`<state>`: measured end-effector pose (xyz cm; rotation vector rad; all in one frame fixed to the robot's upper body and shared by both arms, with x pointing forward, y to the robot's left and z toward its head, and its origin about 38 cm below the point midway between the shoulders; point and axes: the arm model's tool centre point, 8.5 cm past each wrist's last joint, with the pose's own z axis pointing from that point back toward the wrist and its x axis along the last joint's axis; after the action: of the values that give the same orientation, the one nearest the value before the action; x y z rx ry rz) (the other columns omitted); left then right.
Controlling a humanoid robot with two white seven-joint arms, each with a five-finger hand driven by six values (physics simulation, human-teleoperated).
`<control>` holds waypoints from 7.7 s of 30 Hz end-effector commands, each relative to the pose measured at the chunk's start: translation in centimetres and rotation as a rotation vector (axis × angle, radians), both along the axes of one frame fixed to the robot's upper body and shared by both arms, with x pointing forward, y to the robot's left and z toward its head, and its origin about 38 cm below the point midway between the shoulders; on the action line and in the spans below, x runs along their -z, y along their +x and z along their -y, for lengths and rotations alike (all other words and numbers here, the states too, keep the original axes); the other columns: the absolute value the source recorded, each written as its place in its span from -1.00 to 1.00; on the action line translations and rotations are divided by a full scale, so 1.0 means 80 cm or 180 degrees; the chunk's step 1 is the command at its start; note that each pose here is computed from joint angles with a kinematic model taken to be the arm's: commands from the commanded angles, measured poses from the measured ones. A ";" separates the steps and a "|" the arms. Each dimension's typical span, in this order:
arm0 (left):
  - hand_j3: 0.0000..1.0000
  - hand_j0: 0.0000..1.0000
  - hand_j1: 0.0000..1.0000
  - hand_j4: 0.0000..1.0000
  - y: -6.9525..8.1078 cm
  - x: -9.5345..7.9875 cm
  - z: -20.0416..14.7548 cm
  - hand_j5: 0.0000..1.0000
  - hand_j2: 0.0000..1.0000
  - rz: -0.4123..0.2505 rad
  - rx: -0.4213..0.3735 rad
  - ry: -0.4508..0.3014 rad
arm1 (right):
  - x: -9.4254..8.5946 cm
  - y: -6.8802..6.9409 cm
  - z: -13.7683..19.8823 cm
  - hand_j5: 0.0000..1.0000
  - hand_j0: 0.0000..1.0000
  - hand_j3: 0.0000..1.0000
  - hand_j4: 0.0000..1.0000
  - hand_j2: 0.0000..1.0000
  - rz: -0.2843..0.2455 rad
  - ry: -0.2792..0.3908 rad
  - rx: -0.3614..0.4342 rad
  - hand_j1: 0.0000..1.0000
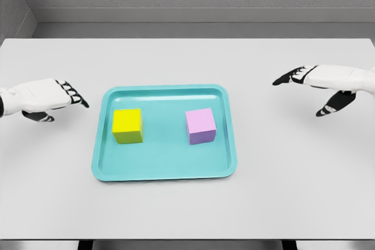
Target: Push two cubes
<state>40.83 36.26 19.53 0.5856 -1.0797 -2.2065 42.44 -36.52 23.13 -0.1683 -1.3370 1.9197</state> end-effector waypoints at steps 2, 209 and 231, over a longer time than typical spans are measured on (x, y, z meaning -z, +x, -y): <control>0.63 0.63 0.63 0.63 -0.009 -0.039 -0.007 0.63 0.63 0.0196 0.0043 0.0028 | 0.002 -0.002 0.001 1.00 1.00 1.00 1.00 1.00 -0.0066 0.0003 -0.0005 1.00; 0.33 0.33 0.33 0.33 -0.021 0.026 0.122 0.33 0.33 -0.0096 0.0689 -0.0481 | 0.083 0.042 -0.313 -0.72 -0.72 -0.72 -0.72 -0.72 0.0074 -0.1229 -0.1704 -0.72; 1.00 1.00 1.00 1.00 -0.023 -0.059 -0.013 1.00 1.00 0.0045 0.0106 -0.0285 | -0.021 0.087 -0.085 0.08 0.08 0.08 0.08 0.08 0.0377 -0.1302 -0.0433 0.08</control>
<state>38.80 35.68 23.46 0.5196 -1.2221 -2.2013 48.72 -26.29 21.09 -0.2907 -1.0056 2.3880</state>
